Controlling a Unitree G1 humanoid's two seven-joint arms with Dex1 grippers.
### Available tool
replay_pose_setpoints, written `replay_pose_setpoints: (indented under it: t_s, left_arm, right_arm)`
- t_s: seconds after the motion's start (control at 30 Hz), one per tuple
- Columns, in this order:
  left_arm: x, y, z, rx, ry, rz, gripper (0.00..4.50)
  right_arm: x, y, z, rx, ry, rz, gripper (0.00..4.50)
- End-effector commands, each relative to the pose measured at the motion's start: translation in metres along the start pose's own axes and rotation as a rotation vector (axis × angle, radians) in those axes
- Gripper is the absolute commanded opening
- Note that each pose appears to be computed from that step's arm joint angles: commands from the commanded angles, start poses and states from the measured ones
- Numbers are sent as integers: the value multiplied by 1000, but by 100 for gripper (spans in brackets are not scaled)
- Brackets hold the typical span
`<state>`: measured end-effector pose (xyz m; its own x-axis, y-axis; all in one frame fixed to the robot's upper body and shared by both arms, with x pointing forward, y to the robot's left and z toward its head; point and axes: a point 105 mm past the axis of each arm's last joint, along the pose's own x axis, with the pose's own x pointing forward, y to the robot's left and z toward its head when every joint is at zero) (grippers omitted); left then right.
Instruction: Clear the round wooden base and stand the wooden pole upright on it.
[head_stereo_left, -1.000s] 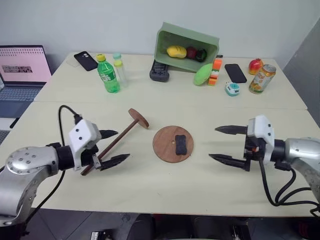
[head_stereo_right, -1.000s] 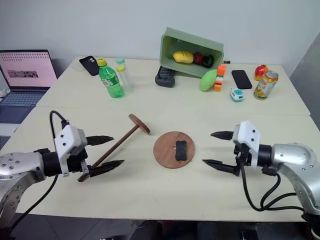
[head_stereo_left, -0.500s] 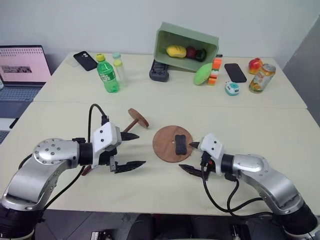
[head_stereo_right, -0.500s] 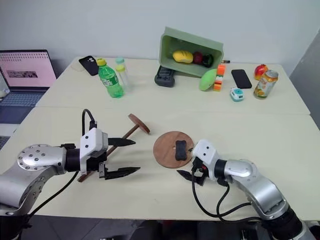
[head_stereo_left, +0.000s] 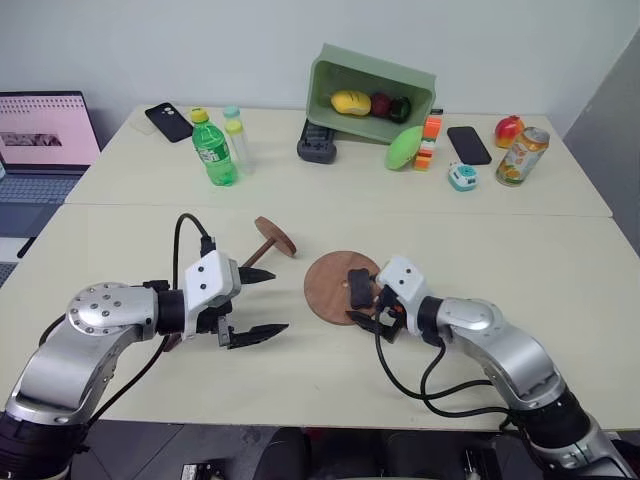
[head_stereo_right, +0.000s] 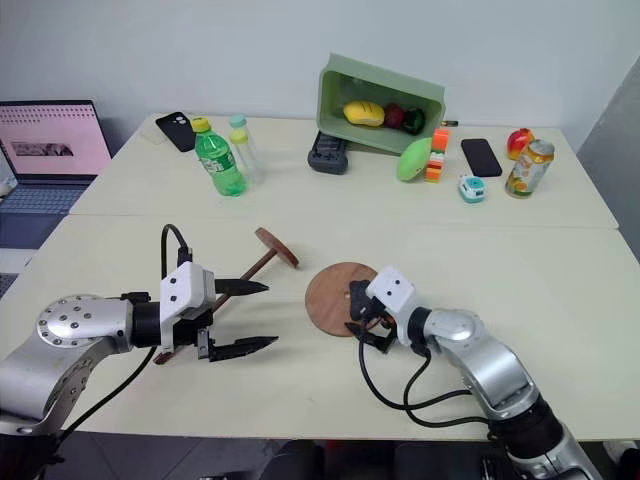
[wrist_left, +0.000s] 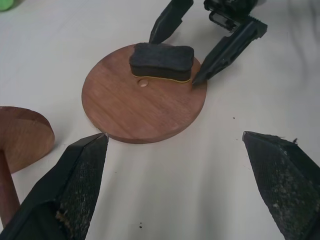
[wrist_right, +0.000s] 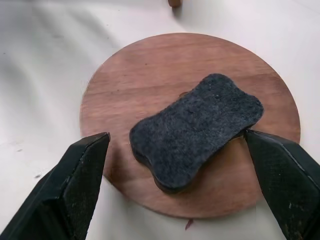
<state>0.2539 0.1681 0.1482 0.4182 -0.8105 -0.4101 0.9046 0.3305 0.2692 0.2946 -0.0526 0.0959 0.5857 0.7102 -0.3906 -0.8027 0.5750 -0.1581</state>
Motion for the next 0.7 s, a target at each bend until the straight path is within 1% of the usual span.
replay_pose_setpoints:
  t_s: [0.03,0.23,0.3,0.33,0.63,0.7]
  left_arm:
    - [-4,3,6,34,-12,20,447]
    - [-2,3,6,37,-13,23,447]
    - [-2,3,8,37,-16,23,450]
    - [-1,2,8,36,-19,23,450]
    - [2,-2,19,33,-63,-11,450]
    - [6,-4,23,37,-81,-30,450]
  right_arm:
    - [4,1,11,-20,-27,-5,450]
    - [8,-6,4,-72,-4,-55,450]
    - [8,-10,4,-74,-13,-79,414]
    - [8,-11,4,-76,-16,-84,404]
    - [2,-15,13,-87,-53,-89,192]
    - [-2,-17,17,-96,-69,-97,161]
